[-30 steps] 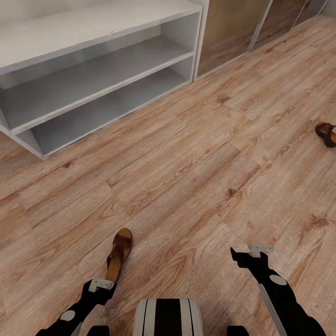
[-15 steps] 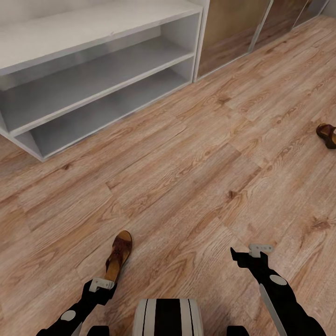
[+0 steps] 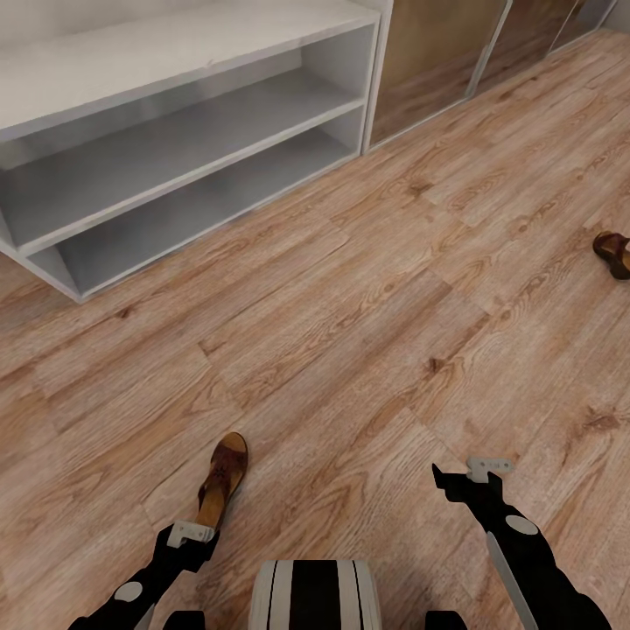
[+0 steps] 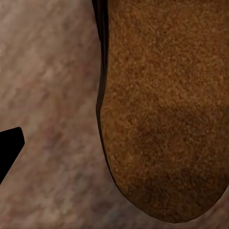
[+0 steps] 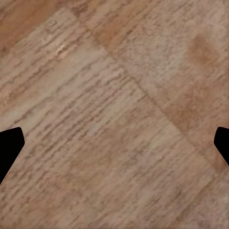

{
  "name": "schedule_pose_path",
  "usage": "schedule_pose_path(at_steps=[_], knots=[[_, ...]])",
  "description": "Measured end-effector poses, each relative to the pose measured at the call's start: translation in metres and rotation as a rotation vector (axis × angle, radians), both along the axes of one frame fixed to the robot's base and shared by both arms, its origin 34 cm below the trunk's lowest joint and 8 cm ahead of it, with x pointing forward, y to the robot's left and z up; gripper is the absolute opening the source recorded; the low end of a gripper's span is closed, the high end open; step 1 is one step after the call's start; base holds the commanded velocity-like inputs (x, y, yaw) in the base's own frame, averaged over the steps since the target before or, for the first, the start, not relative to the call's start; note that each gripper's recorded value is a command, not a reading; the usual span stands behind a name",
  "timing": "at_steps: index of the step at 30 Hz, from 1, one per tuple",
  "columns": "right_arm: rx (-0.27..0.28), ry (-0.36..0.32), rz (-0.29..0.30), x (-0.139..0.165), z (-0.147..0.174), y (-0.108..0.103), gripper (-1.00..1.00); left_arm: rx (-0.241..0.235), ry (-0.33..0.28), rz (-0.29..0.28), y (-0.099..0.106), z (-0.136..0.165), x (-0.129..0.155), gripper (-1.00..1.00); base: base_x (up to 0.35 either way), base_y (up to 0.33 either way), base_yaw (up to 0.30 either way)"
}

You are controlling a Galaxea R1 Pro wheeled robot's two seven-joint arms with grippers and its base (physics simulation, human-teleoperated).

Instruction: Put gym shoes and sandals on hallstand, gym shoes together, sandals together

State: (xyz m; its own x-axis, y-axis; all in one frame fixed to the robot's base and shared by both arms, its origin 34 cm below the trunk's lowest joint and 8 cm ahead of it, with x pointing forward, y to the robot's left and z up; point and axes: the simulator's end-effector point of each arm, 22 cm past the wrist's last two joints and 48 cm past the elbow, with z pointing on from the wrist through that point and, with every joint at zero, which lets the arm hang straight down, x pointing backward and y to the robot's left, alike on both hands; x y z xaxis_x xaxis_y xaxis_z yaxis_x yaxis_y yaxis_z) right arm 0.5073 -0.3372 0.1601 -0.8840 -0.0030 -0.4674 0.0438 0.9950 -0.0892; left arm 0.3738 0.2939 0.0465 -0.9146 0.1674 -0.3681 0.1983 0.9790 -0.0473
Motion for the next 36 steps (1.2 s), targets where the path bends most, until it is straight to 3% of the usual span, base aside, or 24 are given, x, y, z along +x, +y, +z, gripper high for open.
schedule_pose_path(at_steps=[26,36], knots=[[0.0,0.0,0.0,0.0,0.0,0.0,1.0,0.006,-0.006,0.006,0.002,0.0,0.003,-1.0,0.0,0.0,0.0],[-0.003,-0.037,0.002,0.012,0.017,-0.001,1.0,0.007,-0.049,0.007,0.004,0.014,0.021,-1.0,0.0,0.0,0.0]])
